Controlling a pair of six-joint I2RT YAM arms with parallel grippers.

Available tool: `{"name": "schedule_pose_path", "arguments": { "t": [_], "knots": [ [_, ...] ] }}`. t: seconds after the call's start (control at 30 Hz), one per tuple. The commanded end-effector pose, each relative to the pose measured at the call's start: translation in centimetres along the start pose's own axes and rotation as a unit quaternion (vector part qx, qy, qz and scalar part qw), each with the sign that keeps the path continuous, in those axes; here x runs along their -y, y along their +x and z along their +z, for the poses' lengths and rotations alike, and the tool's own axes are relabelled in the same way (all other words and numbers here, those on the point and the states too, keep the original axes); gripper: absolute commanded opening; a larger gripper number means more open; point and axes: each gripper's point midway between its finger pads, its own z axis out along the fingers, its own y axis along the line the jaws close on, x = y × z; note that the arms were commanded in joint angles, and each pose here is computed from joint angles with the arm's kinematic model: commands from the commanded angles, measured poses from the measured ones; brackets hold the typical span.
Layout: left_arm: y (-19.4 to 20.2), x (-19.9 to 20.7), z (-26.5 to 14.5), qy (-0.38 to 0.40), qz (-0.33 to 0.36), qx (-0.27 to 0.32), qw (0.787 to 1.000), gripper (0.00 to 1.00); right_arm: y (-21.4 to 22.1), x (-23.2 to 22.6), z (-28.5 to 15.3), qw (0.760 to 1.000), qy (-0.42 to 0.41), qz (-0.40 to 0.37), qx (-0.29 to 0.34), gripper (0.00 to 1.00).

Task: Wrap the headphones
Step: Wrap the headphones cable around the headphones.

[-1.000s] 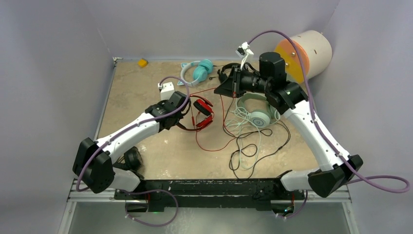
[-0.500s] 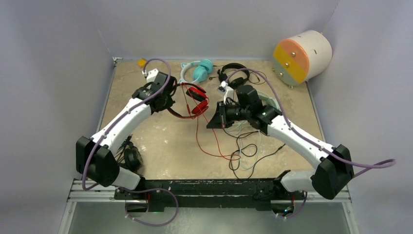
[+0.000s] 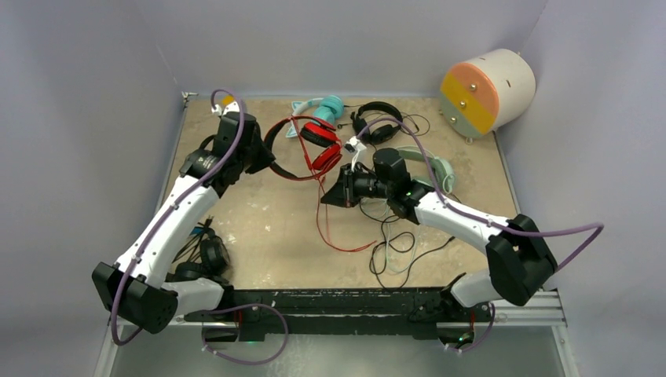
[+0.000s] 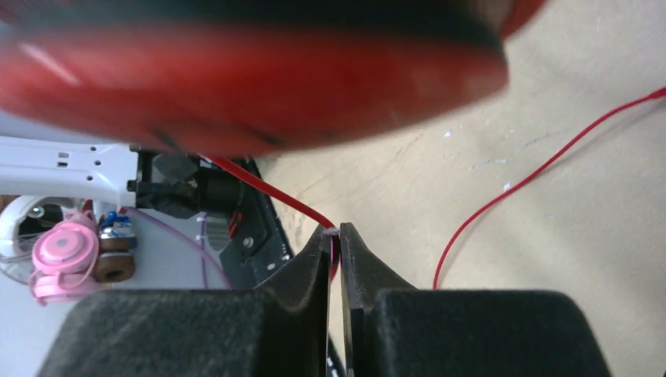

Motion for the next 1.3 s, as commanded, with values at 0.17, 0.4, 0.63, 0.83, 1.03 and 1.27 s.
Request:
{"name": "schedule_pose_path", "arguments": {
  "t": [0.17,0.4,0.63,0.83,1.03,1.27],
  "knots": [
    [-5.1,3.4,-3.7,0.069,-0.010,0.066,0.995,0.00,-1.5,0.2,0.8,0.990,-0.034,-0.108,0.085,0.23],
    [-6.0,4.3,-5.6,0.080,0.007,0.062,0.995,0.00,-0.7,0.1,0.6,0.984,-0.054,-0.132,0.103,0.40],
    [-6.9,4.4,-6.9,0.070,0.022,0.060,0.995,0.00,1.2,2.7,1.1,0.993,-0.008,-0.086,0.075,0.57],
    [-7.1,4.7,-8.0,0.082,0.023,0.065,0.994,0.00,3.0,7.7,3.0,0.991,0.131,-0.025,0.032,0.69],
    [-7.4,4.5,-8.6,0.081,0.026,0.069,0.994,0.00,4.6,11.0,4.9,0.974,0.226,-0.007,0.002,0.73],
    [-7.2,4.5,-9.0,0.085,0.026,0.067,0.994,0.00,5.5,12.8,8.0,0.966,0.256,-0.012,-0.022,0.68]
  ]
}}
